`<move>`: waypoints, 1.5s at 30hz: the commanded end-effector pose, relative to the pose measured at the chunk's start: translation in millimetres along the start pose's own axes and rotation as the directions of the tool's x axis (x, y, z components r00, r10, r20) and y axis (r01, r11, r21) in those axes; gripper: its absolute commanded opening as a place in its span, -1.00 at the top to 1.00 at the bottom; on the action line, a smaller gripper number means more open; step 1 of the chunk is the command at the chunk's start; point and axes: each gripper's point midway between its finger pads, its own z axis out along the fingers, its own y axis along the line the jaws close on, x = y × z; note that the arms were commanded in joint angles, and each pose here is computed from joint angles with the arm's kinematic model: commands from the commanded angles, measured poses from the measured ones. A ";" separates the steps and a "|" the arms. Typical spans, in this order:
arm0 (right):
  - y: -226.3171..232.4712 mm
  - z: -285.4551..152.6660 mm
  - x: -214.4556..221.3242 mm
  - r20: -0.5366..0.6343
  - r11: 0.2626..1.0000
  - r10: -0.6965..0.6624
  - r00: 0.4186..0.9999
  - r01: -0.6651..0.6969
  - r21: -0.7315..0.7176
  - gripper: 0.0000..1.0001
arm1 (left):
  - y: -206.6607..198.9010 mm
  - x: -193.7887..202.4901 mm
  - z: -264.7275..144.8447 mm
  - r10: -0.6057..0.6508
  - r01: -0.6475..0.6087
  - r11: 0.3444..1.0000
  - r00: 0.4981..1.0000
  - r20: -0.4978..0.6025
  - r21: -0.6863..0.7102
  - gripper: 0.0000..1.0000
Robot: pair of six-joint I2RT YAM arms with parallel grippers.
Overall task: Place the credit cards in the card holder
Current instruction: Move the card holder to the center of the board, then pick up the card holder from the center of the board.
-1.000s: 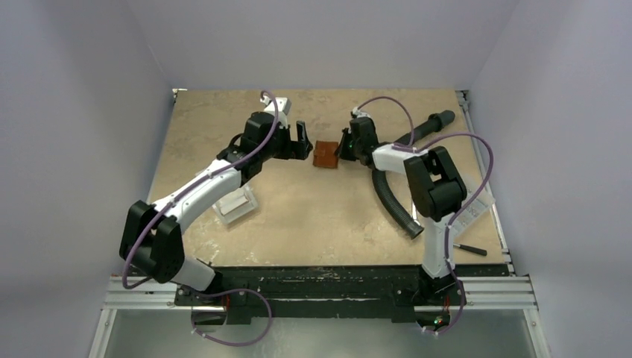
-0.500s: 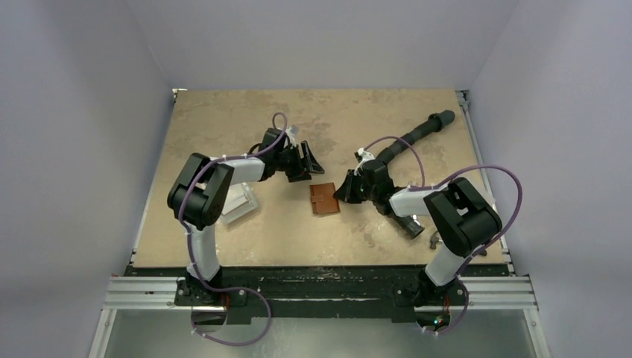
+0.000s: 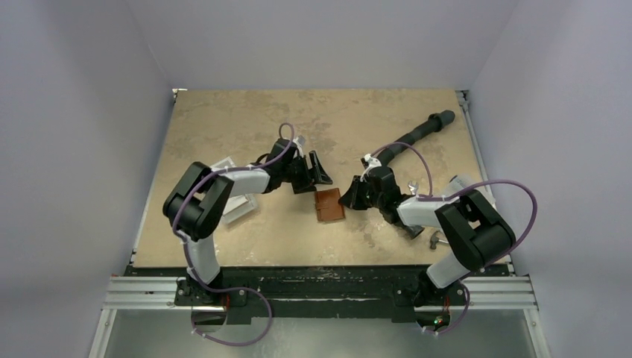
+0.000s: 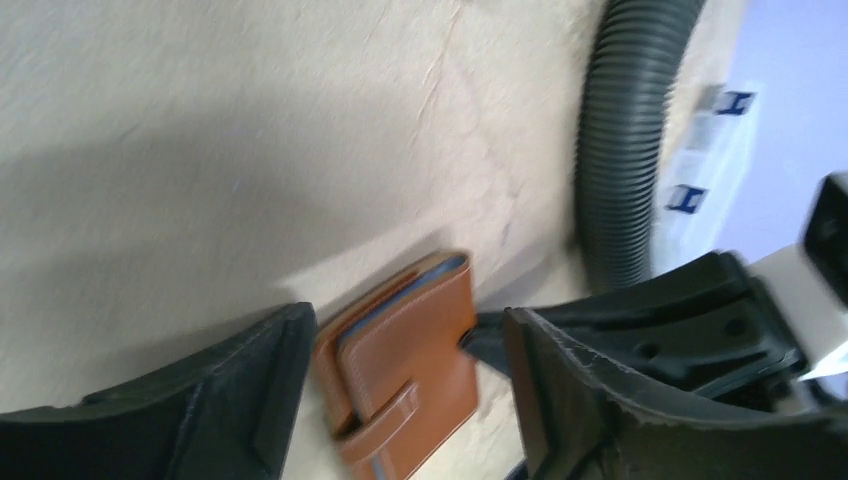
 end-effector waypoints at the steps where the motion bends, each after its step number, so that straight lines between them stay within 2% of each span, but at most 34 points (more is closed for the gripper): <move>1: -9.0 -7.4 -3.1 0.011 0.997 -0.033 0.999 0.032 0.066 1.00 | 23.2 -10.4 -36.5 0.072 -0.040 0.972 0.989 0.133 -0.233 -0.65; 3: -9.5 -6.8 -3.0 0.009 0.997 -0.030 1.000 0.029 0.070 1.00 | 21.1 -10.2 -44.5 0.062 -0.024 0.972 0.986 0.156 -0.232 -0.87; 4: -9.7 -6.4 -2.9 0.010 0.997 -0.026 1.000 0.025 0.070 1.00 | 20.2 -4.7 -44.0 0.042 -0.009 0.977 0.988 0.149 -0.214 -0.91; 7: -9.2 -6.0 -2.9 0.015 0.998 -0.014 1.000 0.013 0.069 1.00 | 20.1 26.2 -29.1 -0.034 0.042 0.990 0.998 0.058 -0.138 -0.89; 11: -6.6 -6.6 -4.3 0.029 0.998 -0.001 1.000 -0.001 0.056 1.00 | 28.1 63.9 -12.0 -0.119 0.113 0.988 0.991 -0.061 -0.104 -0.70; 15: -8.5 -7.3 -1.3 0.030 0.998 0.003 1.000 -0.005 0.056 1.00 | 17.4 70.7 -9.8 -0.136 0.134 0.991 0.989 -0.059 -0.030 -0.56; 20: -4.0 -8.7 -3.3 0.040 0.999 0.009 0.999 -0.010 0.034 1.00 | 16.1 70.5 -3.7 -0.099 0.097 0.995 0.992 -0.077 -0.039 -0.33; 27: 4.0 -15.3 -12.8 0.069 1.000 -0.004 0.998 0.003 0.017 0.95 | 1.6 64.7 -2.0 -0.049 0.050 0.999 0.995 -0.091 0.008 0.38; 29: 6.4 -18.9 -16.0 0.078 1.000 -0.018 0.997 0.016 0.018 0.80 | -3.7 61.1 -1.8 -0.036 0.038 0.999 0.995 -0.091 0.021 0.63; 31: 4.3 -24.1 -17.2 0.077 0.998 -0.042 0.996 0.039 0.042 0.59 | -7.0 58.6 -1.7 -0.023 0.025 0.999 0.995 -0.094 0.022 1.00; 34: -2.9 -35.8 -23.2 0.092 0.991 -0.095 0.991 0.085 0.103 0.13 | -12.9 54.4 -1.8 -0.012 0.016 0.999 0.994 -0.104 0.036 1.00; 35: -4.4 -40.8 -25.6 0.097 0.987 -0.122 0.988 0.110 0.121 -0.12 | -15.3 53.6 -2.1 -0.011 0.015 0.999 0.994 -0.111 0.041 1.00; 36: -3.1 -44.8 -27.6 0.110 0.986 -0.129 0.986 0.115 0.120 -0.28 | -16.4 53.8 -1.8 -0.011 0.016 0.999 0.992 -0.122 0.039 1.00; 38: 10.9 -51.7 -29.4 0.148 0.987 -0.153 0.977 0.144 0.068 -0.49 | -17.7 55.2 -1.3 -0.019 0.025 0.999 0.989 -0.146 0.038 1.00; 41: 34.9 -59.7 -34.0 0.181 0.980 -0.198 0.963 0.192 0.051 -0.66 | -20.3 56.5 -2.6 -0.036 0.043 0.998 0.986 -0.160 0.039 1.00; 45: 62.4 -62.2 -26.4 0.195 0.937 -0.342 0.919 0.318 0.147 -0.72 | -22.7 57.1 -6.2 -0.061 0.066 0.998 0.983 -0.170 0.022 1.00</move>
